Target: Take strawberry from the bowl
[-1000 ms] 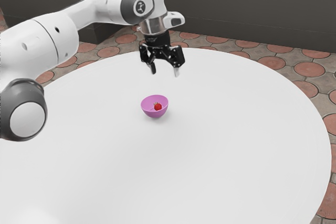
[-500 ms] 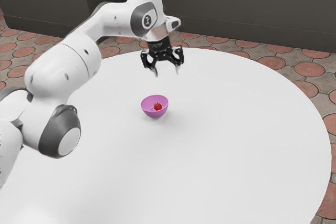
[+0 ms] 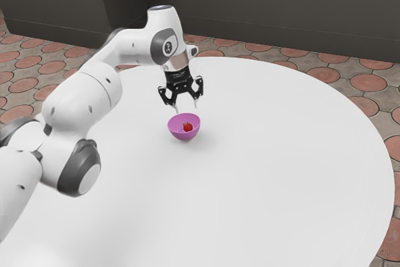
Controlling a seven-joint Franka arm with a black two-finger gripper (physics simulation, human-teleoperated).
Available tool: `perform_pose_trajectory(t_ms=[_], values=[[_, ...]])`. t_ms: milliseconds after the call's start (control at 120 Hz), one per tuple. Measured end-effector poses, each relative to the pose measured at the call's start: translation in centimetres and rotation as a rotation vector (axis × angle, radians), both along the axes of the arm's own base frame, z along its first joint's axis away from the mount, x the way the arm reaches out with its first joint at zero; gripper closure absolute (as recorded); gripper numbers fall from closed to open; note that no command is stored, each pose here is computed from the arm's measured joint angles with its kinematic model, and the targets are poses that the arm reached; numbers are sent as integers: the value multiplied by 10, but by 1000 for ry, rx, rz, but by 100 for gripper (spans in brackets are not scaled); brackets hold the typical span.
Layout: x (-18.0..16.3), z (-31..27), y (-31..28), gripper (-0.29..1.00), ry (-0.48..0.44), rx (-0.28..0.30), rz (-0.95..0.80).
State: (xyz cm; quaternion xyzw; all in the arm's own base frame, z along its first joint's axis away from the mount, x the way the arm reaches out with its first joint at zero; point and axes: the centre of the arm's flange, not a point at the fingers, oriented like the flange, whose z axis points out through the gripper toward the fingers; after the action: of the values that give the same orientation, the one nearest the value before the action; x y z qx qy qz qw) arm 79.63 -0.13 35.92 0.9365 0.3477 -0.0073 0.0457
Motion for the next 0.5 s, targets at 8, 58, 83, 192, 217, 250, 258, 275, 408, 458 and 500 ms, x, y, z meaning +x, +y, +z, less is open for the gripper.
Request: perform_pose_trajectory(t_ms=[8, 58, 83, 192, 217, 250, 258, 275, 408, 458, 500], values=[[0, -2, 0, 31, 3, 0, 2], [0, -12, 1, 33, 15, 1, 10], [1, -16, 2, 34, 20, 1, 14], [3, -29, 7, 36, 18, 4, 35], [4, -32, 8, 37, 12, 5, 40], [6, -36, 9, 37, 1, 6, 44], [7, -37, 8, 37, -3, 7, 45], [8, -38, 8, 37, -10, 7, 46], [15, -43, 10, 38, -67, 11, 56], [17, -48, 13, 40, -75, 8, 63], [17, -51, 15, 42, -78, 5, 69]])
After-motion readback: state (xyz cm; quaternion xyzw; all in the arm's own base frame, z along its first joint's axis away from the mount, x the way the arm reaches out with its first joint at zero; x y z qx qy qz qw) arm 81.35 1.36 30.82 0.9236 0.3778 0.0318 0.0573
